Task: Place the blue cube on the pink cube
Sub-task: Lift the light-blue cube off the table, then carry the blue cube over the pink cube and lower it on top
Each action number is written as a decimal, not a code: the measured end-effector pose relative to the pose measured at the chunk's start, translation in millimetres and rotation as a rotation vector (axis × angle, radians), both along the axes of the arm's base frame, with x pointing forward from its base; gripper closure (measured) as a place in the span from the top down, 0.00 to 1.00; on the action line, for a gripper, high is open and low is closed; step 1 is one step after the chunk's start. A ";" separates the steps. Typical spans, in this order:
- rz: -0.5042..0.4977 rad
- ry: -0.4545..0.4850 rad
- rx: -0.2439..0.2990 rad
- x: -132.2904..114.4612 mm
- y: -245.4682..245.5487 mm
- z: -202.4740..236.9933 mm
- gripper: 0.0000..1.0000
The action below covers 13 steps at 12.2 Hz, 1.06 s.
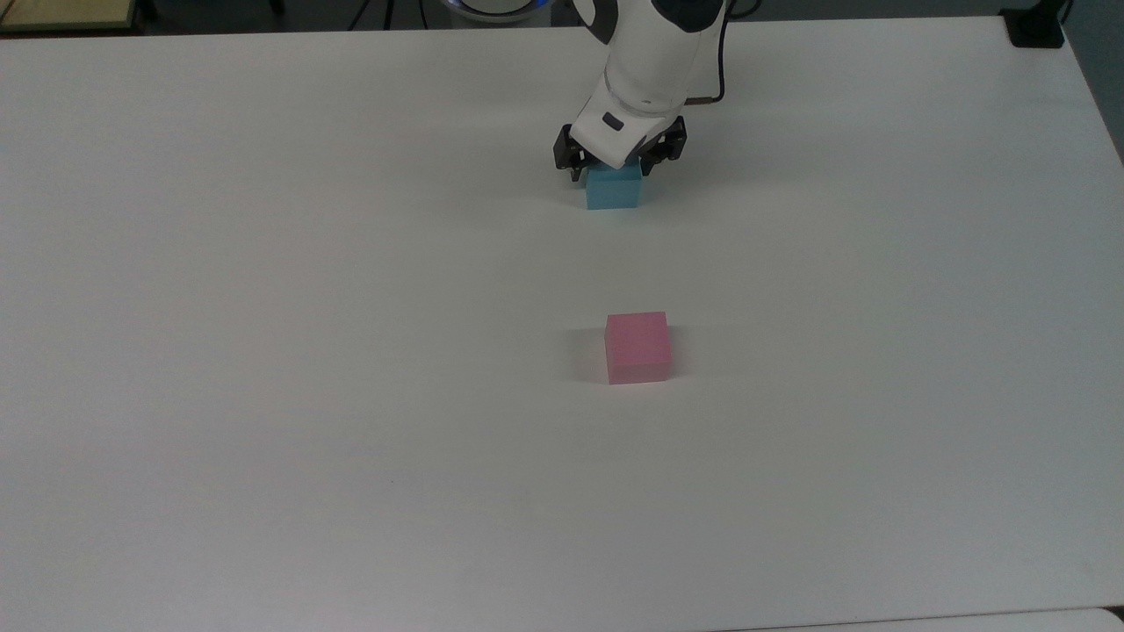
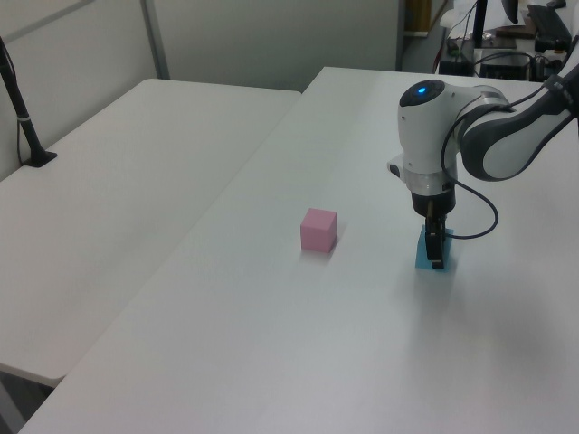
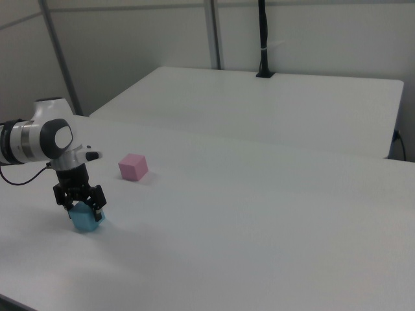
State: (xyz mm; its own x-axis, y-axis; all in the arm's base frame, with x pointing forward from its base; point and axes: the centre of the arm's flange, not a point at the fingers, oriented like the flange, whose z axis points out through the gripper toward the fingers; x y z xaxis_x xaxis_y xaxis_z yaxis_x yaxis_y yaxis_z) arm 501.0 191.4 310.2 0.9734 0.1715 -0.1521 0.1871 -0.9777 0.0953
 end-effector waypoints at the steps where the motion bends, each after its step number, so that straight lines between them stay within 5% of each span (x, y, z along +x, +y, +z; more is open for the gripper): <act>1: 0.000 -0.005 0.002 1.4 0.5 2.4 0.89; 3: -0.005 -0.021 0.006 4.1 0.6 10.2 0.63; 6: -0.014 -0.055 0.004 10.1 -0.1 53.5 0.63; 11: -0.047 -0.014 0.035 12.6 1.8 188.1 0.63; 13: -0.047 -0.018 0.040 12.5 2.3 198.9 0.63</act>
